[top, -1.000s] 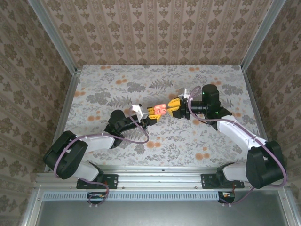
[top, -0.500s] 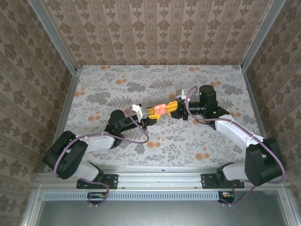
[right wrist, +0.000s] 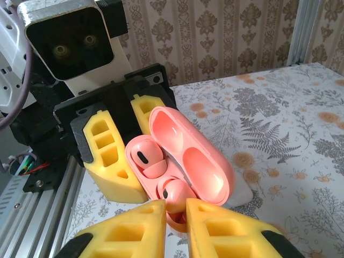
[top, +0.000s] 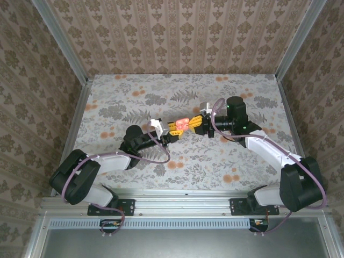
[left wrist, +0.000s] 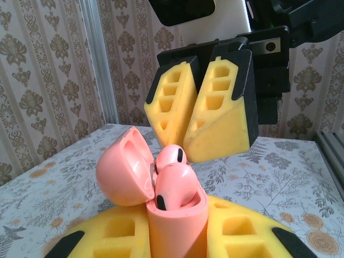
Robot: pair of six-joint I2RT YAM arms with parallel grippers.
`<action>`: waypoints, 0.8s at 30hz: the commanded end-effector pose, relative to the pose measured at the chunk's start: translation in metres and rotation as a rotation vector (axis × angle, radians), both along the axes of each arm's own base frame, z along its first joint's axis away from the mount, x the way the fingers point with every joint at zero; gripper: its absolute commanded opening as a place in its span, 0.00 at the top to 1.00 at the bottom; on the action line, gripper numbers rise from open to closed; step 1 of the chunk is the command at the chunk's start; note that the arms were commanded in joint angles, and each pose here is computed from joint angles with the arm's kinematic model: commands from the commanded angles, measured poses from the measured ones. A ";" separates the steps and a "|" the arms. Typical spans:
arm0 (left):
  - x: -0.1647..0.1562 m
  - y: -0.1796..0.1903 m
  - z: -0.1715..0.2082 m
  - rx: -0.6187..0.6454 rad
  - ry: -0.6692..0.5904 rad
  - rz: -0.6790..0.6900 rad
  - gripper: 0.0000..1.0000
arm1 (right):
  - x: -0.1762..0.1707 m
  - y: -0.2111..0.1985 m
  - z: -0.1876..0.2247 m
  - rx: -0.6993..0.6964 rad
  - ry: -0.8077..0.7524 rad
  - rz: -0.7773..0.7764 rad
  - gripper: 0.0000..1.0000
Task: Insert wireless bluetooth earbuds into charging case
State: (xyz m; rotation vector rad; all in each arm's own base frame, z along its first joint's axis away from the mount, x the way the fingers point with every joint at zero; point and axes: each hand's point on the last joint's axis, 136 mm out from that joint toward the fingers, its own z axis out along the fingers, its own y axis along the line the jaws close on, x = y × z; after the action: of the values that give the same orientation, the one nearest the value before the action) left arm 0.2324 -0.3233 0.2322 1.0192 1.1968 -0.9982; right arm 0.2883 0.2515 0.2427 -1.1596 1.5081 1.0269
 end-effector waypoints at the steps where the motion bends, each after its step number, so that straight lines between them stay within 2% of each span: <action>1: -0.003 0.001 0.018 -0.035 -0.035 -0.008 0.91 | -0.009 0.000 0.010 0.001 -0.032 0.025 0.81; 16: -0.008 -0.005 0.033 -0.051 -0.028 -0.060 0.91 | -0.019 -0.044 0.026 0.017 -0.126 -0.145 0.73; 24: -0.015 -0.012 0.044 -0.047 -0.030 -0.121 0.91 | -0.027 -0.061 0.023 0.050 -0.118 -0.239 0.62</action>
State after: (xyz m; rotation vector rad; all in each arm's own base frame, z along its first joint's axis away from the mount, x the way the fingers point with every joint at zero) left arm 0.2283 -0.3311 0.2557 1.0464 1.1549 -1.0534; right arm 0.2622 0.1949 0.2633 -1.0040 1.4833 0.8338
